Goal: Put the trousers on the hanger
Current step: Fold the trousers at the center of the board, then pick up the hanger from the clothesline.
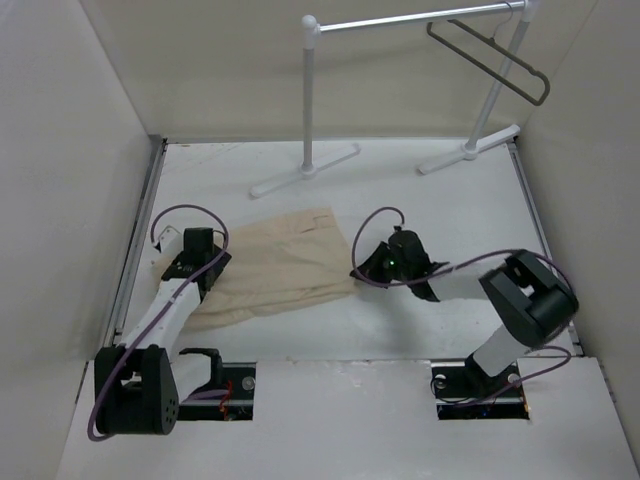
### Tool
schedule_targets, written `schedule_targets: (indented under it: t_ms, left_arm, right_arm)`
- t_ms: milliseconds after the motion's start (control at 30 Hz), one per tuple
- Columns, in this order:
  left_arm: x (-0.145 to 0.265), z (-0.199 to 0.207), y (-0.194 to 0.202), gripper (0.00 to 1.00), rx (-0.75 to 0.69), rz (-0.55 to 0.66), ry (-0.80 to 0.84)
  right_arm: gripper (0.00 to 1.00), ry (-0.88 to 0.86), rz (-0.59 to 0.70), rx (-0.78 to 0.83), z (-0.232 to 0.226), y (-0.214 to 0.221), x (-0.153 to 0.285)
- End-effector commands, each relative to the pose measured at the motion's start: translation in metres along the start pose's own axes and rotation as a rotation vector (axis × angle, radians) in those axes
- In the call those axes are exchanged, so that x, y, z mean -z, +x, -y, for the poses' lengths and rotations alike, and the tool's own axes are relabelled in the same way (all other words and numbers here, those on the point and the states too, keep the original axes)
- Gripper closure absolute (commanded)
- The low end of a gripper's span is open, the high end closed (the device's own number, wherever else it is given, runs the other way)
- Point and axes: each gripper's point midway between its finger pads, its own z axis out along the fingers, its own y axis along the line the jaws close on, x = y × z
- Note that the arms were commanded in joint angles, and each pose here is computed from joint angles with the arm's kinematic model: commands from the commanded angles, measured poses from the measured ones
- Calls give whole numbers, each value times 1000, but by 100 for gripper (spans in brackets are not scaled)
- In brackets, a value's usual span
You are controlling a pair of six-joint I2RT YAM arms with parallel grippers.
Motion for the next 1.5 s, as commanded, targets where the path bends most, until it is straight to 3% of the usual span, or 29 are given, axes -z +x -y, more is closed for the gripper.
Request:
schedule_targets:
  t_ms: [0, 167, 300, 400, 500, 600, 700, 767, 867, 933, 1000, 1167, 1233, 1333, 1467]
  left_arm:
    - [-8, 20, 2, 35, 25, -5, 75]
    - [-25, 39, 16, 35, -6, -63, 97]
    - [-28, 75, -5, 34, -28, -41, 152]
    - [-24, 102, -29, 34, -54, -4, 194]
    - [-10, 125, -42, 32, -64, -18, 261]
    - [14, 131, -47, 30, -86, -16, 317]
    - [41, 125, -44, 31, -104, -15, 353]
    - [58, 122, -39, 36, -109, -10, 383]
    - [83, 124, -19, 61, -147, -25, 447]
    - [96, 126, -4, 75, -193, -46, 473]
    - [110, 133, 9, 83, -242, -61, 499]
    - [143, 158, 49, 87, -366, -119, 599]
    - [154, 163, 67, 86, -414, -143, 633]
    - [168, 162, 90, 86, -477, -169, 666]
    - [184, 158, 114, 86, -560, -209, 705]
  right_arm:
    - [94, -47, 105, -43, -2, -5, 40]
    - [91, 33, 74, -34, 30, 48, 83]
    - [83, 56, 85, -4, 25, 71, 106]
    - [66, 70, 85, 13, 22, 72, 116]
    - [38, 98, 123, 74, 23, 57, 129]
    - [31, 91, 202, 140, 10, 24, 148]
    - [35, 20, 283, 224, -32, -14, 178]
    - [53, -46, 318, 292, -73, -35, 201]
    - [84, -167, 364, 447, -153, -66, 242]
    - [90, -199, 465, 523, -203, -102, 276]
    - [90, -191, 591, 587, -242, -153, 306]
    - [92, -8, 820, 538, -260, -283, 350]
    - [86, 85, 929, 492, -245, -331, 372]
    - [62, 206, 1046, 431, -215, -383, 394]
    - [36, 320, 1075, 399, -175, -420, 401]
